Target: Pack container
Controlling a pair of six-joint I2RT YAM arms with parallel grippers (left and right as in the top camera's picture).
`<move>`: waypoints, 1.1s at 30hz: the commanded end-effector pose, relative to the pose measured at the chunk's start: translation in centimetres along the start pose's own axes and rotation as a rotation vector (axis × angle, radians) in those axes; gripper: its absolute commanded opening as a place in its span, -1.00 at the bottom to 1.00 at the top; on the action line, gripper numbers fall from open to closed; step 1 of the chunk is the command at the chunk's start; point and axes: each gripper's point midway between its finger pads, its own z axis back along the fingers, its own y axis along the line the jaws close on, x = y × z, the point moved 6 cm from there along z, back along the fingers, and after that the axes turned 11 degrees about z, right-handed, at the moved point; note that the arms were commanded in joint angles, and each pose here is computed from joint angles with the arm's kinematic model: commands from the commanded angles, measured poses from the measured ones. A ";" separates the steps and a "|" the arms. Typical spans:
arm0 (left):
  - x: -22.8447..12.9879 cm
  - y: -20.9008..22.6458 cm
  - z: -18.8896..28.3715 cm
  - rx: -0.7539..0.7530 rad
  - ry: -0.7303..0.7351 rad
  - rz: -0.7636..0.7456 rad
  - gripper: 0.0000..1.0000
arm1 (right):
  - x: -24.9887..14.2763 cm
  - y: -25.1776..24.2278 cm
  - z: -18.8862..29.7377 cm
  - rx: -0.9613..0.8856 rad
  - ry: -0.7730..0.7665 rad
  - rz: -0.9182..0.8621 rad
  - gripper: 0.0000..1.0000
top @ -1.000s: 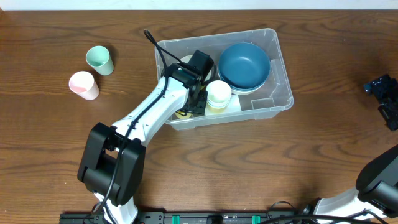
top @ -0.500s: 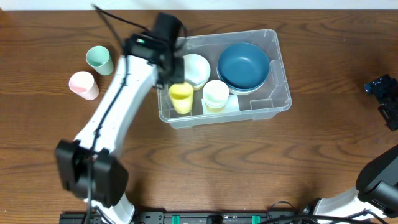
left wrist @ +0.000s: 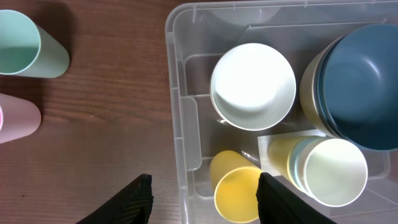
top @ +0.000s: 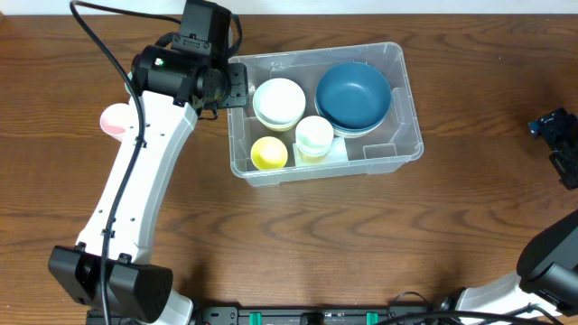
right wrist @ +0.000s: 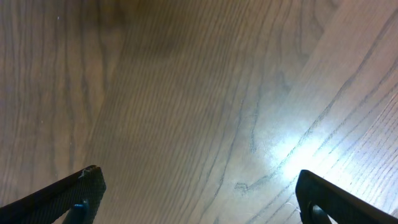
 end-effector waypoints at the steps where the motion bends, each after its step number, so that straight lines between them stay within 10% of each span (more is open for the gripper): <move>1: 0.2 0.3 -0.1 0.015 -0.003 -0.010 0.09 | 0.0 -0.2 -0.1 -0.013 0.000 -0.015 0.99; 21: 4.2 4.4 -0.7 0.184 -0.173 0.048 0.00 | 0.0 -0.2 -0.1 -0.013 0.000 -0.015 0.98; 33: 7.5 12.6 -9.6 0.314 -0.103 0.205 -0.07 | 0.0 -0.2 -0.1 -0.013 0.000 -0.015 0.97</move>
